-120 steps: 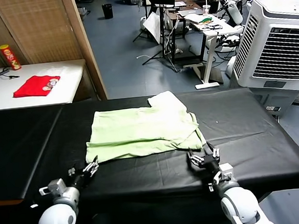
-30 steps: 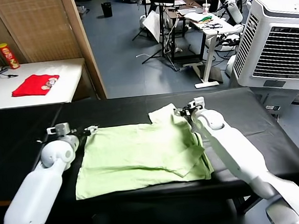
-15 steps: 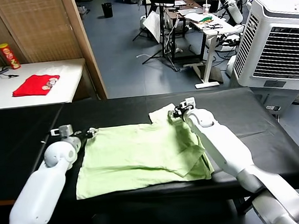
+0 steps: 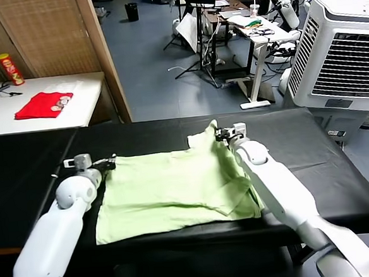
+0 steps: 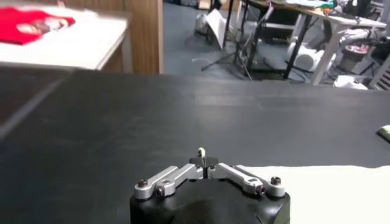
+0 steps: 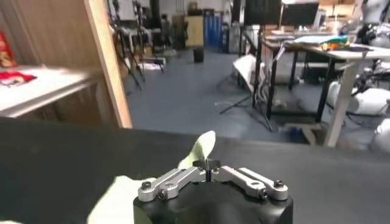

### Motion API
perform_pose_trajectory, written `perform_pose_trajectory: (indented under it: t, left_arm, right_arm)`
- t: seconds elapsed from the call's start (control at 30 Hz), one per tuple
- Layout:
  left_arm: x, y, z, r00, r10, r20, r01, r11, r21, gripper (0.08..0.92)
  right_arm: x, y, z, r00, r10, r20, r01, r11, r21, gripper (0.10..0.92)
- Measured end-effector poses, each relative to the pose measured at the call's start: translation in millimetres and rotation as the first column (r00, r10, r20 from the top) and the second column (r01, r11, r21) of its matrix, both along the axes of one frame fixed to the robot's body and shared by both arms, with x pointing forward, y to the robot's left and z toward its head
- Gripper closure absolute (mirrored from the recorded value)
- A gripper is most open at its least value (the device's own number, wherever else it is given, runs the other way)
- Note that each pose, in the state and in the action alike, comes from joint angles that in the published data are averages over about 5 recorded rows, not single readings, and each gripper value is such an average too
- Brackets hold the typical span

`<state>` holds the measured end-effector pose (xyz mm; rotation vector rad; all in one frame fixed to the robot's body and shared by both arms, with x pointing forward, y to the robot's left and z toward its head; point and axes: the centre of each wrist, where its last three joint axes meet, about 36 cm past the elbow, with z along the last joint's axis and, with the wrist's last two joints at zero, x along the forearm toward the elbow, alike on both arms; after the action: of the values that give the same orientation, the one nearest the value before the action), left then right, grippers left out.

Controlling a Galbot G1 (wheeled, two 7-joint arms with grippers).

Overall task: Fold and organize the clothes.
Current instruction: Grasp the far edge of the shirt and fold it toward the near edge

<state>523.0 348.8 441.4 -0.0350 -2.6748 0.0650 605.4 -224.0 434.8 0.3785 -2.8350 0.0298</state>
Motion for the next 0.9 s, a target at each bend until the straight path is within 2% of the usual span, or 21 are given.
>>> perform_pose_trajectory:
  t: [0.13,0.43,0.67,0.9]
  left_arm:
    - [-27,0,11,0.9995,-0.008,0.030,0.007,1.000,0.024,0.872]
    - [-100,-3,33,0.9976,-0.025,0.065,0.018,0.994,0.106,0.872]
    - [-150,-6,31,0.9990,-0.024,0.038,0.019,0.992,0.124,0.872]
    - [-183,-15,18,0.9994,-0.029,-0.016,0.031,0.987,0.158,0.872]
  right_arm:
    - [-39,-14,7,0.999,-0.035,-0.002,0.035,0.999,-0.013,0.901]
    - [-119,-20,20,0.988,-0.101,-0.120,0.089,0.991,-0.097,0.901]
    - [-164,-16,20,0.976,-0.092,-0.196,0.062,0.986,-0.156,0.901]
    - [-193,-17,16,0.969,-0.082,-0.234,0.041,0.984,-0.175,0.901]
